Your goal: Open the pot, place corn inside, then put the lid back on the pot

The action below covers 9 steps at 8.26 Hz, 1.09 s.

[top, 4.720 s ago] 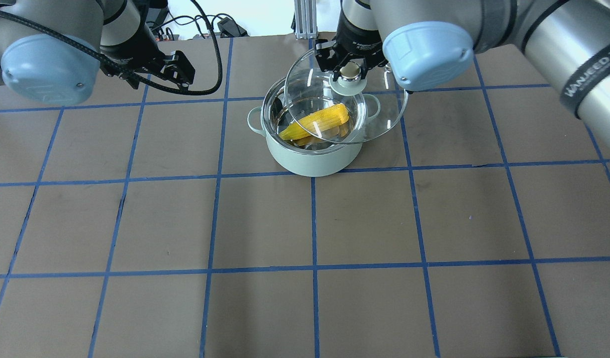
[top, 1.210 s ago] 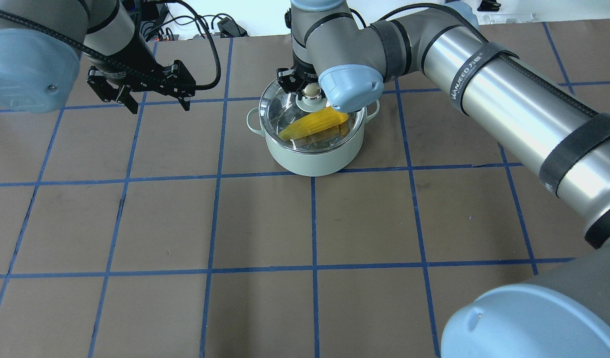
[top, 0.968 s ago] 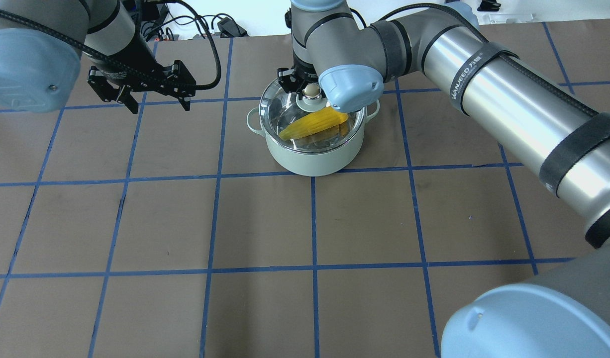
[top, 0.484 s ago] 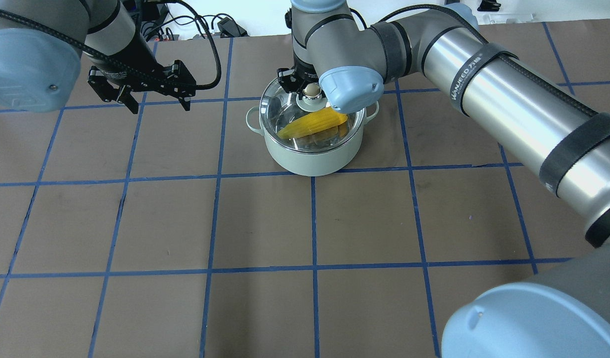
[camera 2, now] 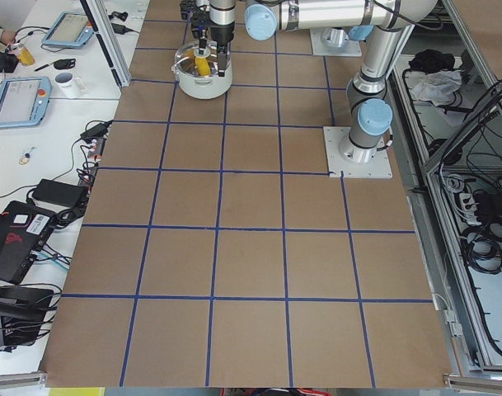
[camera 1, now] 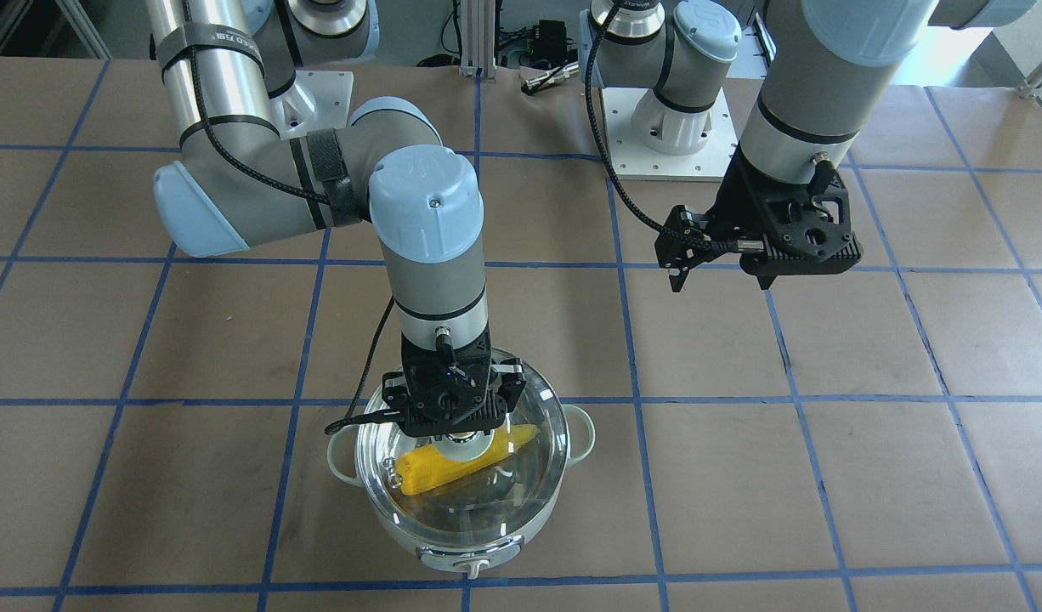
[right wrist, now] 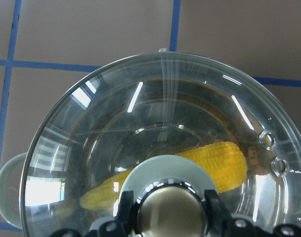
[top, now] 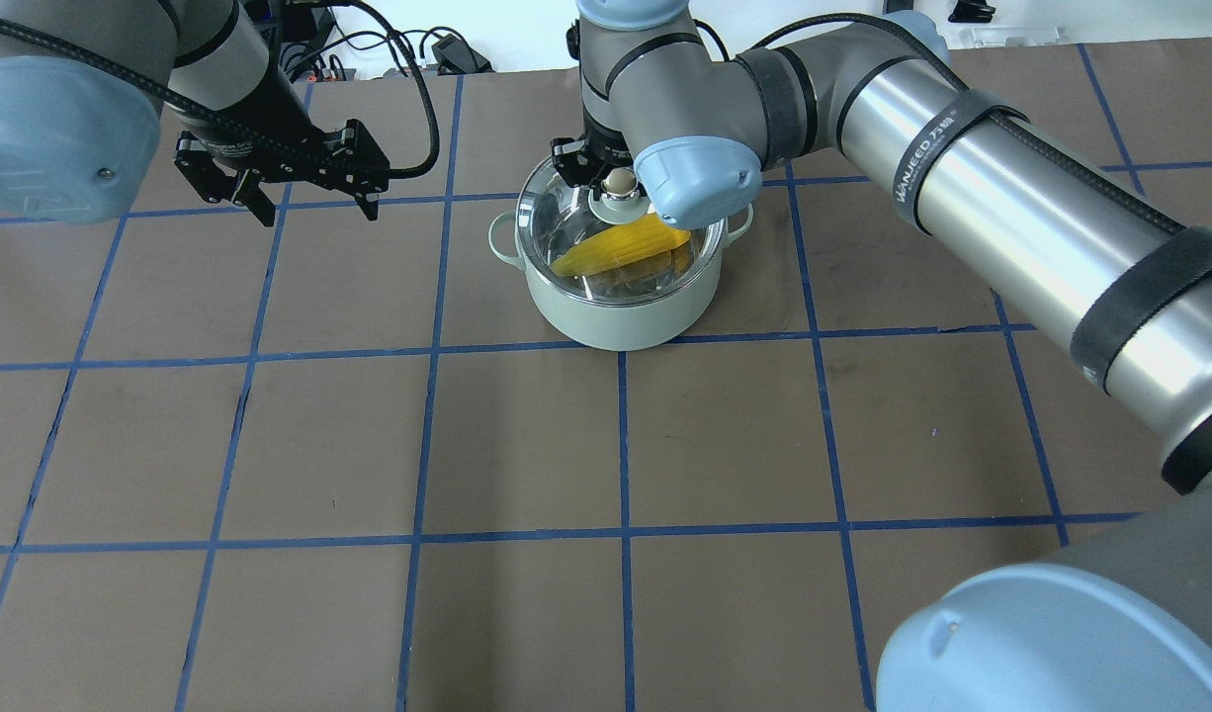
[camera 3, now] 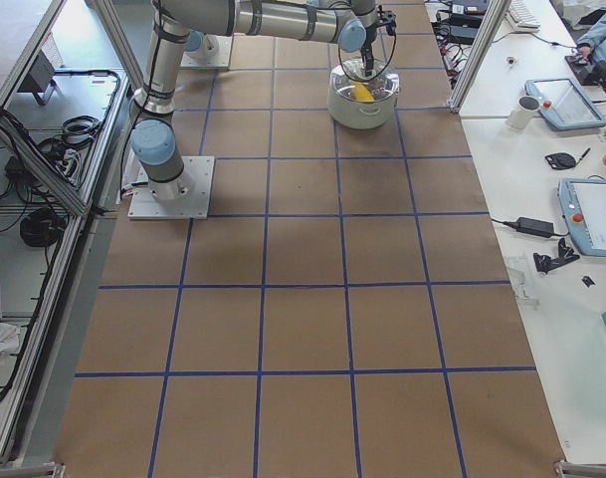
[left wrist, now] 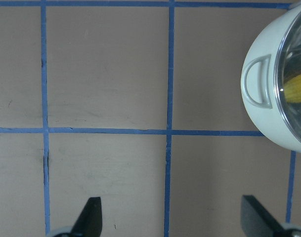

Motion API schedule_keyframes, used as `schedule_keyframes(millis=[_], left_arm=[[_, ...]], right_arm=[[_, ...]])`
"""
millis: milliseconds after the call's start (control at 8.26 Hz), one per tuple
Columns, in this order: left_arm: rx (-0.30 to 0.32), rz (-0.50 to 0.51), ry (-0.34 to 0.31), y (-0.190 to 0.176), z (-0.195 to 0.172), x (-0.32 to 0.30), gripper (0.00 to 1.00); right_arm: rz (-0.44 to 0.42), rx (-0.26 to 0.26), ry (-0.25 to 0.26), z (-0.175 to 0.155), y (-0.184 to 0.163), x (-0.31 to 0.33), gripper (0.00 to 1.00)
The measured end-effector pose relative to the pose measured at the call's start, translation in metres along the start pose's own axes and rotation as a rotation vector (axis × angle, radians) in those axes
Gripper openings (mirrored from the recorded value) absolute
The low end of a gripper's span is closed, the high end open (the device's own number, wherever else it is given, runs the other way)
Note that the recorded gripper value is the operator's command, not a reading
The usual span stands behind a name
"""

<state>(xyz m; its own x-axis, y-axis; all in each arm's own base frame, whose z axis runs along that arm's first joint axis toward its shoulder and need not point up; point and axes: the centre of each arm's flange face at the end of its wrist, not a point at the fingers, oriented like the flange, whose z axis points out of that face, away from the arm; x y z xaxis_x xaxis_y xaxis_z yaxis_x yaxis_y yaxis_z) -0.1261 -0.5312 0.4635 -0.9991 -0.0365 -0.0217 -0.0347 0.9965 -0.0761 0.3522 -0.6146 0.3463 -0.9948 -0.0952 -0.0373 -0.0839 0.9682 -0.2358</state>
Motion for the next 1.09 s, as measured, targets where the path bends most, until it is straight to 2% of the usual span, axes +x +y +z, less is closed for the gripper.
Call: schedule_keyframes(millis=[121,484,605,726,1089], left_arm=[[-0.001,0.0,0.0,0.0,0.0,0.0,1.0],[-0.001,0.0,0.0,0.0,0.001,0.0,1.0],[-0.001,0.0,0.0,0.0,0.001,0.0,1.0],[-0.002,0.0,0.0,0.0,0.001,0.0,1.0],[0.0,-0.002,0.001,-0.001,0.001,0.0,1.0]], right_arm=[[0.0,-0.002,0.001,0.001,0.0,0.0,1.0],[0.013,0.007,-0.004,-0.006,-0.001,0.002,1.0],[0.017,0.021,-0.008,-0.019,-0.002,0.007,1.0],[0.021,0.027,-0.008,-0.037,-0.001,0.014,1.0],[0.029,-0.01,0.02,-0.117,0.028,0.074,1.0]])
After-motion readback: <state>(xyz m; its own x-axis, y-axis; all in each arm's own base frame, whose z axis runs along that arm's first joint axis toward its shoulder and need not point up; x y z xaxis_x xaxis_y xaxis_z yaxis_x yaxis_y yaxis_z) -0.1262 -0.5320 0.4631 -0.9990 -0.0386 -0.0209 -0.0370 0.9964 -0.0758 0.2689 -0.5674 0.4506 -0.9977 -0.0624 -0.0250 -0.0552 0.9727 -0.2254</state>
